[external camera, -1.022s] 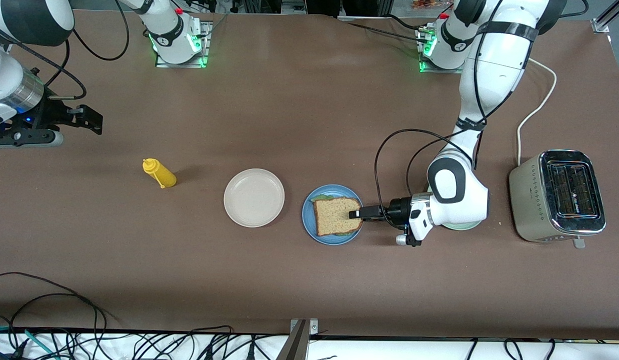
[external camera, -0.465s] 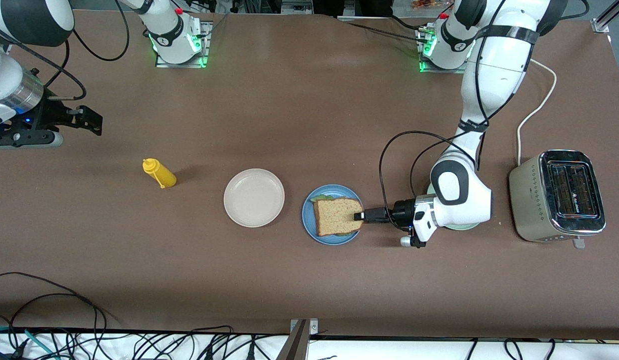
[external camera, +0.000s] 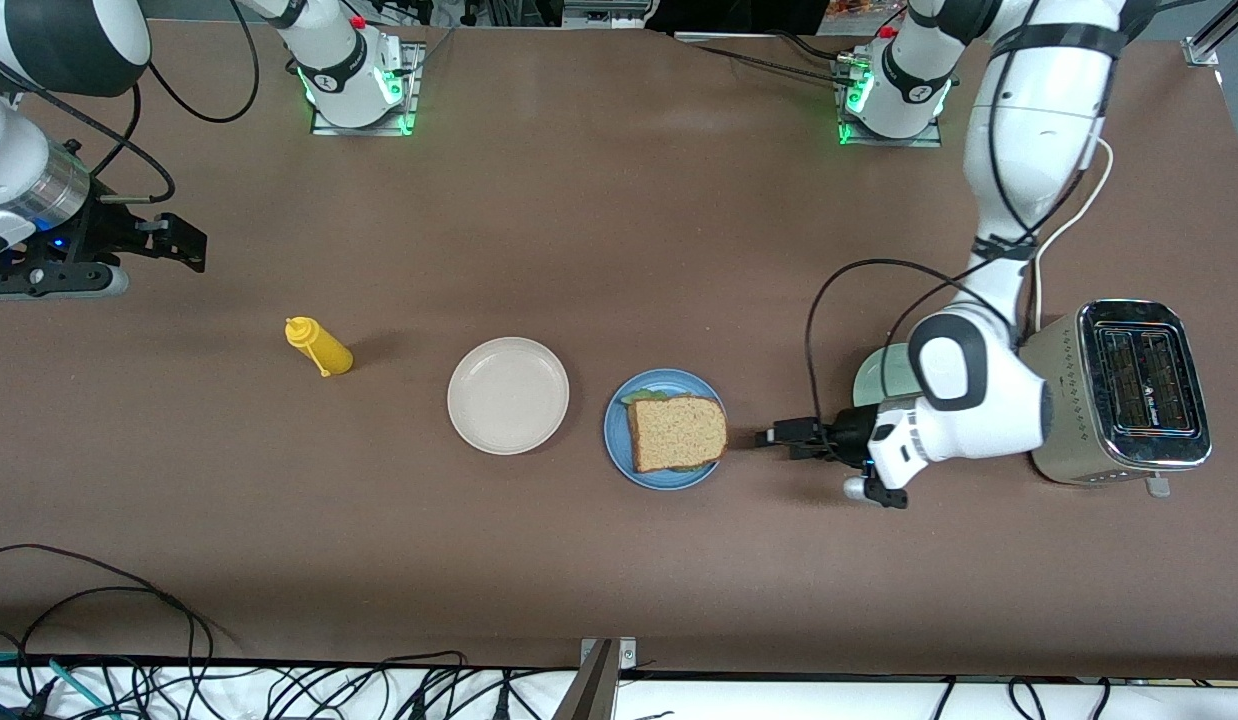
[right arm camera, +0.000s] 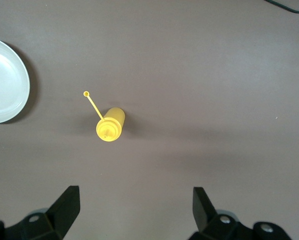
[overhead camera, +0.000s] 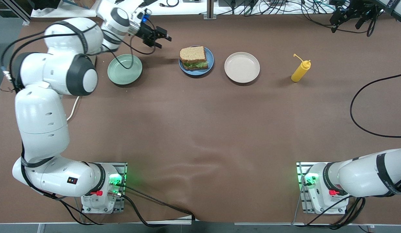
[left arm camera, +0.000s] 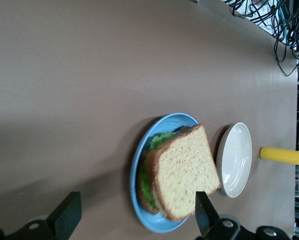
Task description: Make sandwich in blue plate with both arms
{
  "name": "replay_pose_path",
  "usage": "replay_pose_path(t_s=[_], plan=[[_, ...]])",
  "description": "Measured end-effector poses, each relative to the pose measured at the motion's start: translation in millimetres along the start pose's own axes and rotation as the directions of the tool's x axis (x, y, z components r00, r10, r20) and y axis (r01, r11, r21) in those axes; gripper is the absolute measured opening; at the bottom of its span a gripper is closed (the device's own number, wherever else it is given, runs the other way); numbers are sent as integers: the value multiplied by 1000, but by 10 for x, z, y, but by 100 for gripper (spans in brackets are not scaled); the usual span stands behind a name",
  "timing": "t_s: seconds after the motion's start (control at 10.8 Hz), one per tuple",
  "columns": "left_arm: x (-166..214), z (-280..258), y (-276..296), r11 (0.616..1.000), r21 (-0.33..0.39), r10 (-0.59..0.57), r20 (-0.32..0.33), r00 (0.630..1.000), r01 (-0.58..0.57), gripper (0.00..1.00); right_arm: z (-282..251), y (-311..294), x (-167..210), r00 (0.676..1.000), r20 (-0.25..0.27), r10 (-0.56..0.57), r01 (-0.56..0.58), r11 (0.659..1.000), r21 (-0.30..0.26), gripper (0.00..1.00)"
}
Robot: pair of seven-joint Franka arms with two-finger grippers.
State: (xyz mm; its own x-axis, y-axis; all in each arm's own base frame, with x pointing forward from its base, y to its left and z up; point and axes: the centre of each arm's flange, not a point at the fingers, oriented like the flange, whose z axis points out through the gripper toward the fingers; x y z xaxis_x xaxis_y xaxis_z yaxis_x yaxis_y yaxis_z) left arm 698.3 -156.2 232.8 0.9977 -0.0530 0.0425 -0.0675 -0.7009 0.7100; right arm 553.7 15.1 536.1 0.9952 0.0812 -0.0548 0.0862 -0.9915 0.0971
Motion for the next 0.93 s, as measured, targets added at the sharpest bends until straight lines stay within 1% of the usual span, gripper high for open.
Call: replay_pose_path(t_s=[0.09,0.19,0.28,0.37,0.46,0.56,0.65,0.84,0.93], plan=[[10,-228,-28,998,44,36,26,999,-38,100,-3,0,2,1000,-1,1,-1,1000,0,100],[18,-480,-29,988,117,91,58,994,-97,100,-9,1,5,1000,-2,3,-3,1000,0,100],[12,-726,33,967,193,147,101,984,-164,100,-13,2,7,1000,-3,3,-3,1000,0,100],[-1,-973,133,938,263,195,141,970,-227,100,-13,5,8,1000,-3,5,-5,1000,0,100],[-15,-1253,243,907,321,232,163,959,-274,100,-13,5,10,1000,-3,5,-5,1000,-1,100],[-40,-1550,340,889,354,251,158,955,-292,100,-13,7,12,1000,-3,6,-6,1000,-1,100],[-77,-1873,395,884,369,255,134,957,-287,100,-13,10,13,1000,-3,7,-7,1000,-1,100],[-168,-2540,370,885,394,246,54,968,-247,100,-13,15,15,1000,-3,8,-8,1000,-1,100],[-237,-2838,381,882,407,244,34,969,-236,100,-14,15,16,1000,-4,8,-8,1000,-1,100]])
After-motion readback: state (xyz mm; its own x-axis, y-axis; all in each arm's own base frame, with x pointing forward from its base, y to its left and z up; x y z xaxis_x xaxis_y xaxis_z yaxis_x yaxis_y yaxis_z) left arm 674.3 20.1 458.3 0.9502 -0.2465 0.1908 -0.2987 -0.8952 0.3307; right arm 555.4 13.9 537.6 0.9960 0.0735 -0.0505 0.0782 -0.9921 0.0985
